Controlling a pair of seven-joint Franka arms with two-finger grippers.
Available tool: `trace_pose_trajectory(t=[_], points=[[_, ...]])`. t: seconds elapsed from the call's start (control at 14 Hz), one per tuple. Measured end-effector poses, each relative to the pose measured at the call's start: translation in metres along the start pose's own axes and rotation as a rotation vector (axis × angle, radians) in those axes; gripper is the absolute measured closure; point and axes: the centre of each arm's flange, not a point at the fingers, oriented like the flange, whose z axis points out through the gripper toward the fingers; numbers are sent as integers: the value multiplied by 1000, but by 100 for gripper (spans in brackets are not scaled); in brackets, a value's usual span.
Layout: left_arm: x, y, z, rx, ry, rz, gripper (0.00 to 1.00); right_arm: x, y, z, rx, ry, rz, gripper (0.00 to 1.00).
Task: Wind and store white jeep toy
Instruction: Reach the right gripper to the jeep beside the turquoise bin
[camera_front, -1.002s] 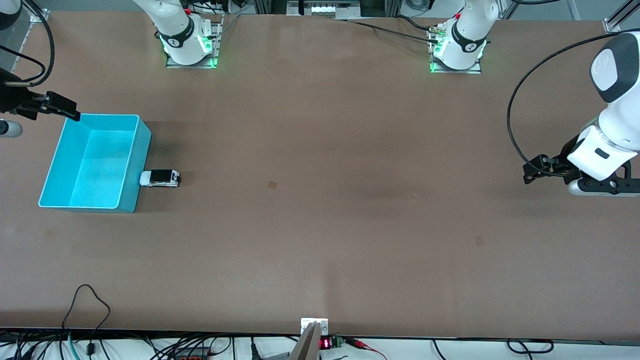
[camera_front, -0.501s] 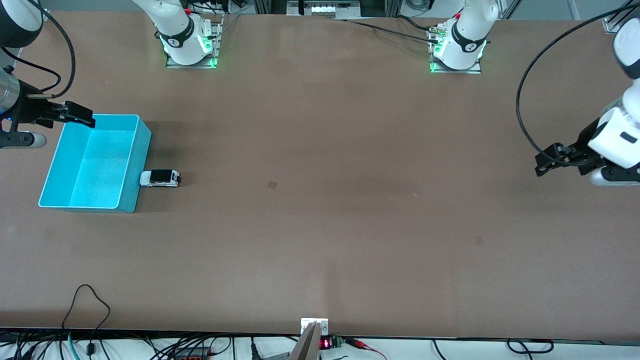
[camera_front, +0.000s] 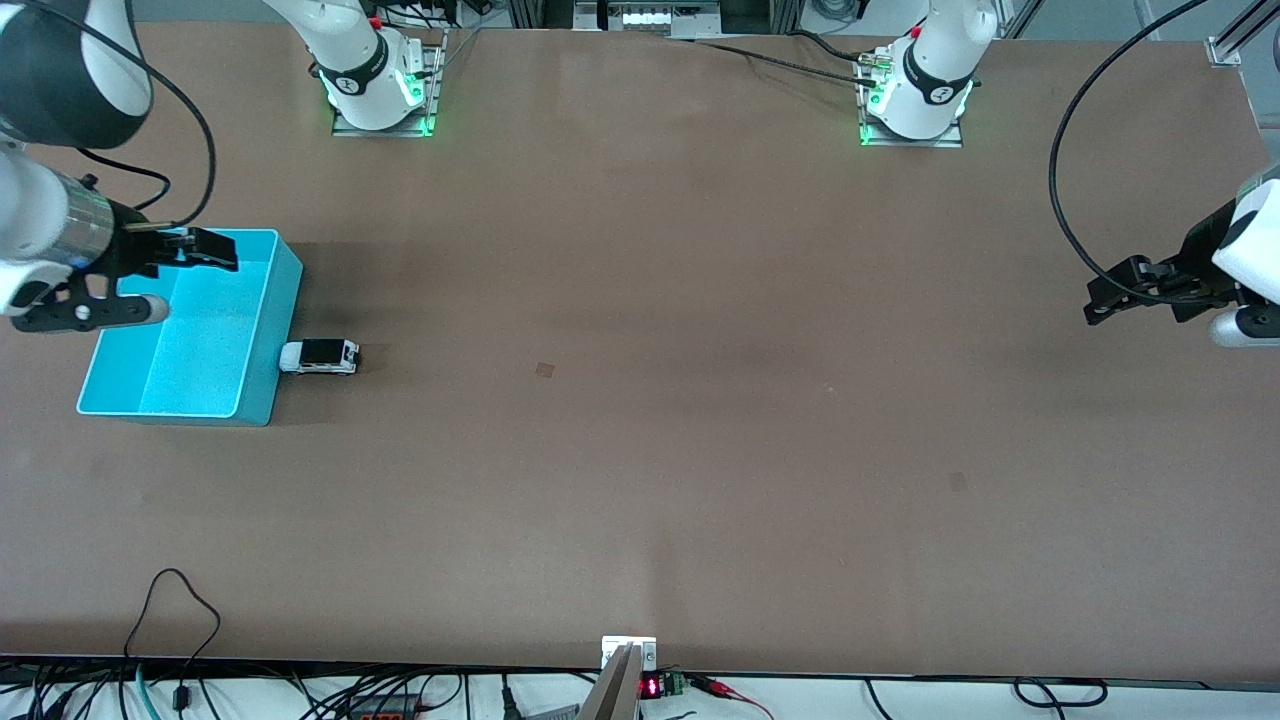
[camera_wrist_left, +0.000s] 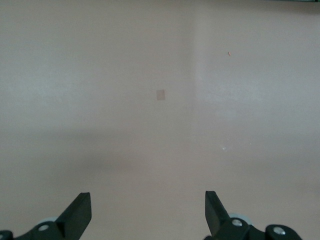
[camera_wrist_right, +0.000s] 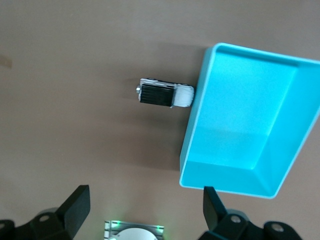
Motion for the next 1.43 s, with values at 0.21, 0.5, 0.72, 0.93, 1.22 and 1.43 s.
trace_pose_trajectory(t=[0.21,0.5,0.72,0.93,1.22,1.43], points=[[-2,1,-3,0,1,4,0,5,-2,26,5,-1,-157,0],[-5,2,-11,0,14,13,0,3,-20,66,4,30,-375,0],[-8,1,-13,1,1,61,0,-4,-15,99,-11,59,-543,0],[-10,-3,-15,2,-8,64,0,-6,-3,134,-35,103,-741,0],[-13,-3,-13,2,-37,63,0,-9,6,160,-55,130,-861,0],[-15,-3,-12,3,-51,62,0,-5,5,176,-110,154,-952,0]])
